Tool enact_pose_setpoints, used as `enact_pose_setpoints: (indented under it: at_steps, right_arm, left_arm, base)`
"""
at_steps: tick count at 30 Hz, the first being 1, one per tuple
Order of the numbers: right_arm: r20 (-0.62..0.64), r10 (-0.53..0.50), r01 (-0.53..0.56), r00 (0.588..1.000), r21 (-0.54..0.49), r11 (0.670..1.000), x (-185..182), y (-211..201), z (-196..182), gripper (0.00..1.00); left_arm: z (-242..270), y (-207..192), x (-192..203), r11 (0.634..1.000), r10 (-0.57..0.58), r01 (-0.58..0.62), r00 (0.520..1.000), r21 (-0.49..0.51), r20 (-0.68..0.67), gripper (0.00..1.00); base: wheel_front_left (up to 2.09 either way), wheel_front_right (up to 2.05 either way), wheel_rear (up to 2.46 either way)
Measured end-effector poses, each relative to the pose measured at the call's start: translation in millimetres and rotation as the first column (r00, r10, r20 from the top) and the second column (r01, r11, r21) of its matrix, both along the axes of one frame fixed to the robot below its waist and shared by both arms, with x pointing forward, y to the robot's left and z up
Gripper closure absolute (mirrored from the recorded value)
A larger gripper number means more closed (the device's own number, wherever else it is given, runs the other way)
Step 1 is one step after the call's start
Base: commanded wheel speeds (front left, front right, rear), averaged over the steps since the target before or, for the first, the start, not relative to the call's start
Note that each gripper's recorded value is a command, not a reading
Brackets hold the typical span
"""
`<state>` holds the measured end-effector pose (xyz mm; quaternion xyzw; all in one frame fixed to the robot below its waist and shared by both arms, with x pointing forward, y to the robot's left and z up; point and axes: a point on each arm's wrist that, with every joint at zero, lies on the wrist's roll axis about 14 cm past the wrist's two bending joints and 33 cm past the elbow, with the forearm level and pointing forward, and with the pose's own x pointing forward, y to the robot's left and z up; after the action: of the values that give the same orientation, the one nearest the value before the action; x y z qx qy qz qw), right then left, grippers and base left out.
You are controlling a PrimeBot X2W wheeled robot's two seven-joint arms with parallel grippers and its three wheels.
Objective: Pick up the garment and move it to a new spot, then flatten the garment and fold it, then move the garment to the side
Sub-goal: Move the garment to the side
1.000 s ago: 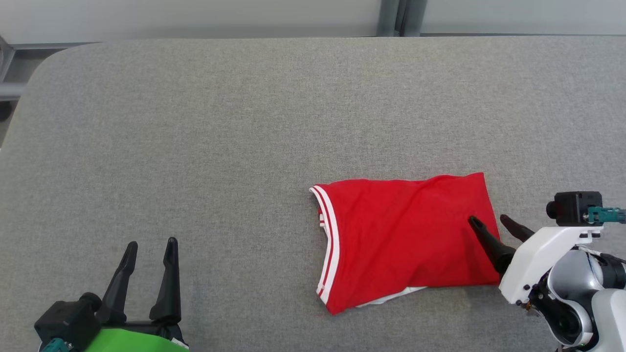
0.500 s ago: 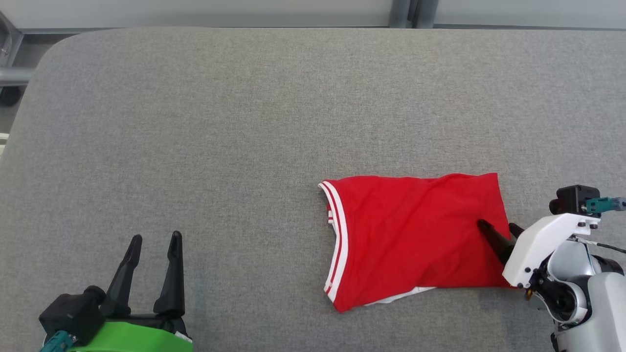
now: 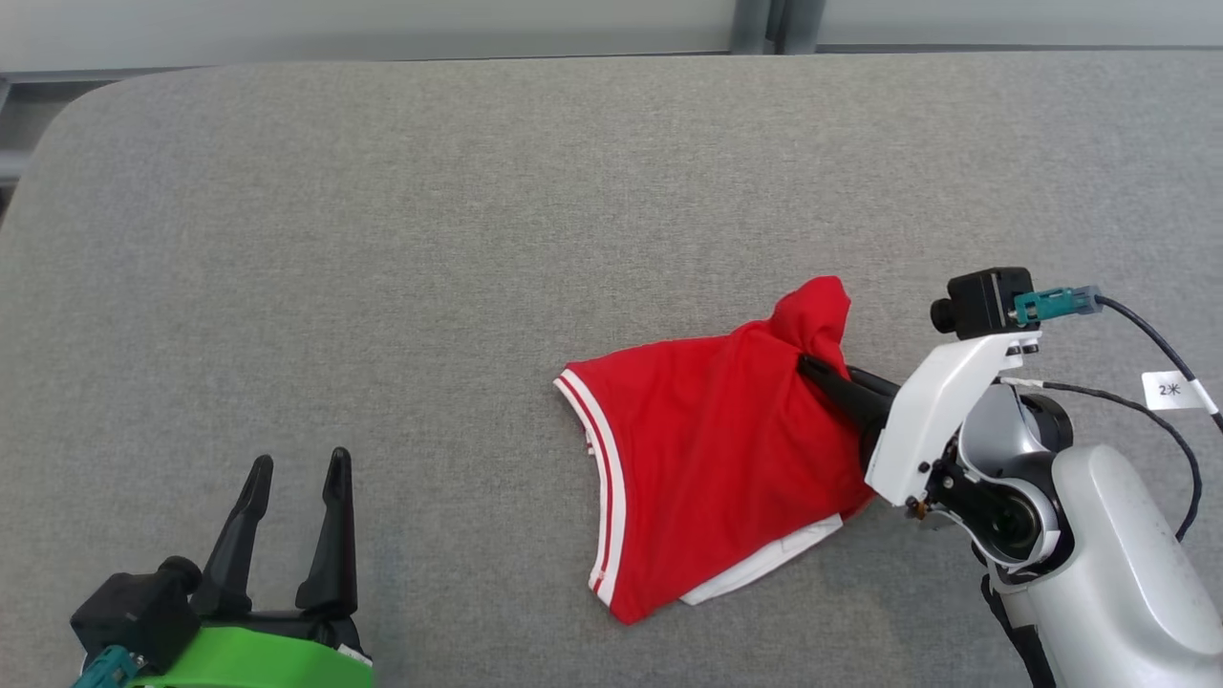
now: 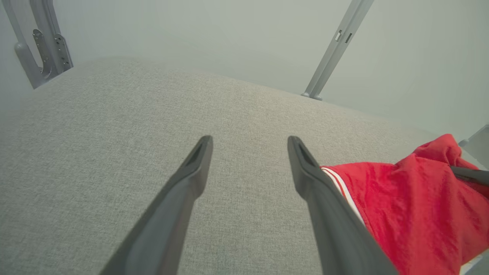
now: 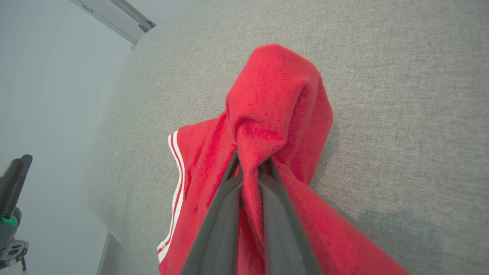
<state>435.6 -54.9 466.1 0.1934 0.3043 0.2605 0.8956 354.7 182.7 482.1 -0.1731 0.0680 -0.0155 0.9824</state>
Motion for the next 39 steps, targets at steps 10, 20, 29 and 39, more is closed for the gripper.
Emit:
enact_pose_setpoints:
  at_steps: [10,20,29,39]
  right_arm:
    - [0.052,-0.167,0.168,0.985,-0.019,0.986,-15,-58,6,1.0]
    - [0.045,-0.495,0.497,0.868,-0.095,0.863,-57,-179,-6,1.0]
    - [0.17,-0.592,0.616,0.788,-0.243,0.749,-46,-258,17,1.0]
    - [0.275,-0.57,0.632,0.774,-0.385,0.673,3,-309,47,1.0]
  left_arm:
    - [0,-37,26,0.988,-0.151,0.151,0.988,0.018,0.013,0.0]
    - [6,-122,61,0.905,-0.426,0.425,0.904,0.012,0.044,0.0]
    - [-14,-186,60,0.805,-0.591,0.59,0.807,-0.057,0.015,0.0]
    - [-28,-189,54,0.804,-0.59,0.587,0.807,-0.095,-0.017,0.0]
  base:
    - [0.0,0.0,0.0]
    - [0.0,0.0,0.0]
    - [0.0,0.0,0.0]
    - [0.0,0.0,0.0]
